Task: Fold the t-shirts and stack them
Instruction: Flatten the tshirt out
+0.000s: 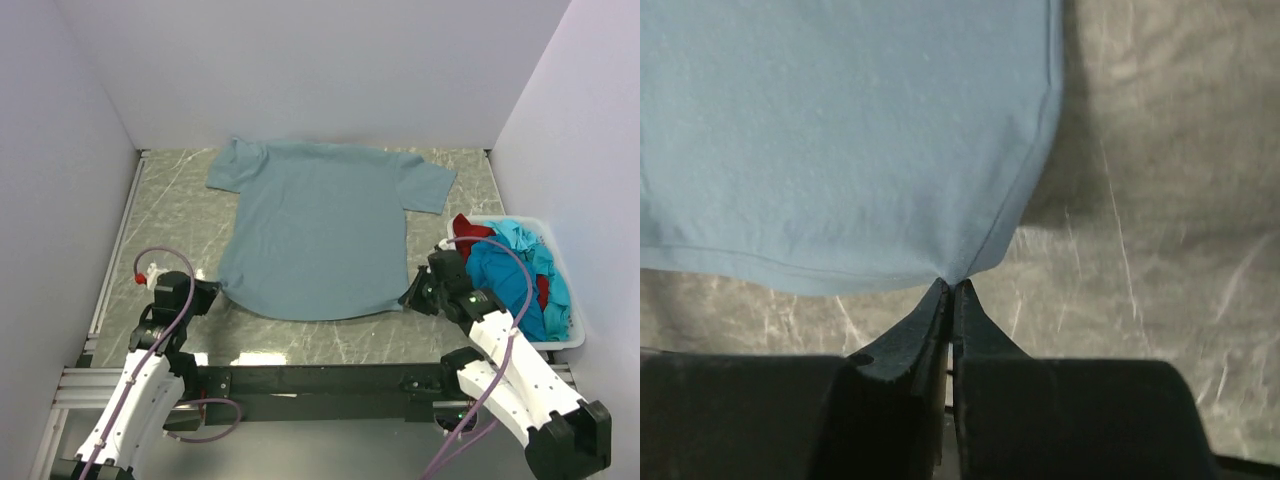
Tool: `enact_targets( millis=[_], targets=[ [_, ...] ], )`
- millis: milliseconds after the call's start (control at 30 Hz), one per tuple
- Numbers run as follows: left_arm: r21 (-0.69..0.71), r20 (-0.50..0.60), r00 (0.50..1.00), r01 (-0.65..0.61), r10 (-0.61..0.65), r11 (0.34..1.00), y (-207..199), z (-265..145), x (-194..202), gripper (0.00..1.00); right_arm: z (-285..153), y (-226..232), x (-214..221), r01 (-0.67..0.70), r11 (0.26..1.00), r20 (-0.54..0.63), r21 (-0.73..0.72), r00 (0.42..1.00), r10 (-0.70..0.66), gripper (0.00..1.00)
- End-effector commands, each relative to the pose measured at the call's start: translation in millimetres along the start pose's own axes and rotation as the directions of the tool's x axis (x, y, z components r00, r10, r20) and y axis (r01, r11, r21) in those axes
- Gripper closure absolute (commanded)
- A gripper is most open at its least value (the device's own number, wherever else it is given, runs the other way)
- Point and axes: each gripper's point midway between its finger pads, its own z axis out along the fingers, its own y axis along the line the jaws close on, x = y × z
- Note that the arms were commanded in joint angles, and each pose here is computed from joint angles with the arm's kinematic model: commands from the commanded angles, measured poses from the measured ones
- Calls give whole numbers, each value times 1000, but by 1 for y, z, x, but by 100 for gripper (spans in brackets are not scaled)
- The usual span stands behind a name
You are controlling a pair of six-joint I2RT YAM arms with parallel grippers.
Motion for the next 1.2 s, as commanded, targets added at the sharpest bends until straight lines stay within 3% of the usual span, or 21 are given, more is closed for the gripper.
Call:
enact_targets(
  millis=[0, 200, 400, 633, 700, 733, 767, 800, 833, 1000, 1167],
  targets=[
    [-141, 7, 998, 68, -68, 988, 21, -13, 0, 98, -4, -20, 24, -87, 993, -56, 83, 994, 92, 95],
    [-233, -13, 994, 101, -107, 967, 40, -21, 9, 97, -7, -21, 54, -136, 986, -138, 101, 979, 149, 95],
    [-306, 79, 985, 168, -151, 937, 53, -29, 2, 99, -8, -20, 91, -157, 983, -252, 95, 951, 177, 95],
    [-364, 154, 976, 202, -155, 909, 59, -36, -12, 92, -15, -32, 97, -103, 982, -276, 156, 950, 144, 93],
    [-333, 169, 973, 206, -157, 920, 52, -38, -16, 82, -19, -28, 98, -99, 986, -290, 132, 948, 134, 91],
    [-318, 166, 974, 199, -152, 927, 48, -38, -18, 67, -19, -28, 99, -101, 986, -296, 130, 946, 136, 83],
    [-294, 159, 976, 193, -151, 936, 40, -39, -19, 32, -20, -28, 101, -95, 987, -305, 127, 943, 130, 70],
    [-287, 151, 980, 172, -133, 942, 36, -40, -20, 1, -21, -30, 102, -87, 986, -311, 139, 942, 127, 47],
    [-285, 141, 983, 152, -116, 946, 33, -42, -21, 1, -21, -32, 98, -77, 985, -297, 156, 947, 121, 15],
    [-238, 157, 987, 69, -32, 969, -4, -55, -44, 1, -31, -5, 47, -9, 994, -156, 111, 987, 26, 11],
    [18, 106, 994, 7, -9, 1000, -64, -48, -43, 1, -43, 50, -36, 76, 997, 92, 16, 993, -77, 10]
  ],
)
